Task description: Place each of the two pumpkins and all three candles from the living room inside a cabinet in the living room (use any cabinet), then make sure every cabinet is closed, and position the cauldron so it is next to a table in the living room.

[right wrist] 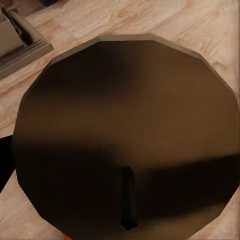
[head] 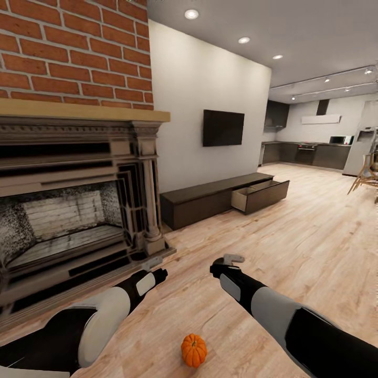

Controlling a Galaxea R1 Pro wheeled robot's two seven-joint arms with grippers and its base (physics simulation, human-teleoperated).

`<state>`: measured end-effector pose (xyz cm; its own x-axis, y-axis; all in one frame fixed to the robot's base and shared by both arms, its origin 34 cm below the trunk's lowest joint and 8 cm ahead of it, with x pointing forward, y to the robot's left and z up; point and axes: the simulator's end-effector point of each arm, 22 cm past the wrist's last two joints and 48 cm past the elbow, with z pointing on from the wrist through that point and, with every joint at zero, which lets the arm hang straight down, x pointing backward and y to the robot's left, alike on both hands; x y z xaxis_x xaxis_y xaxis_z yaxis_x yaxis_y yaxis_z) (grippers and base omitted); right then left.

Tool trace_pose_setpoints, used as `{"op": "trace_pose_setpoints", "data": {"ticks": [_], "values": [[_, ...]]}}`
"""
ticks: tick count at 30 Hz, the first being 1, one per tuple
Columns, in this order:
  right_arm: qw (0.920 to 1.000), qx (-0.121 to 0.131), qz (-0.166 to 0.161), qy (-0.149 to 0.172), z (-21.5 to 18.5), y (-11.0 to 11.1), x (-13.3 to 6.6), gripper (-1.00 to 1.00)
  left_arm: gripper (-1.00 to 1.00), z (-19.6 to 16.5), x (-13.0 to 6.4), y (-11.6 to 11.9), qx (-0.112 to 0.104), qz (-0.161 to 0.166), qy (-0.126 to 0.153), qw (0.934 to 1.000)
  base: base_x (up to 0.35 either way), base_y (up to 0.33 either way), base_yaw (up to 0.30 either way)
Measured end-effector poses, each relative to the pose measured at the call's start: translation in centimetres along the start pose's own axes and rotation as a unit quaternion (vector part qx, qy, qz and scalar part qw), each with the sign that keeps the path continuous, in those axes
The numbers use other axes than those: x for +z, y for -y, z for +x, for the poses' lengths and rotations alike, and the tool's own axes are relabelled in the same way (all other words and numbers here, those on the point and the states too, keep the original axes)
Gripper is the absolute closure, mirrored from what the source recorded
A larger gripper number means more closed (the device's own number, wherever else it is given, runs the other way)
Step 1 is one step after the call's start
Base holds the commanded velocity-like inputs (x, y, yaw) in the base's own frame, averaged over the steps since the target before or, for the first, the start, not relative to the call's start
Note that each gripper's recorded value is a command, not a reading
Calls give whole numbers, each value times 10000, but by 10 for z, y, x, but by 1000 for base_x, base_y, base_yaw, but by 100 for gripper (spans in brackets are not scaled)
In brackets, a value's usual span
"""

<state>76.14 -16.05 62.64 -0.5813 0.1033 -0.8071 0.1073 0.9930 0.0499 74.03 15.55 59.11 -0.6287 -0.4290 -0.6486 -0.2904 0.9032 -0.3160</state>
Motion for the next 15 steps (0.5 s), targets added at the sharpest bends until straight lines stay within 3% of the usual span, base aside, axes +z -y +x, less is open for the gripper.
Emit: {"op": "trace_pose_setpoints", "data": {"ticks": [15], "values": [[10000,1,-11,85,-9,-1,-6,100,-100,-8,-7,3,1,31,79,10000,0,0,-175]]}}
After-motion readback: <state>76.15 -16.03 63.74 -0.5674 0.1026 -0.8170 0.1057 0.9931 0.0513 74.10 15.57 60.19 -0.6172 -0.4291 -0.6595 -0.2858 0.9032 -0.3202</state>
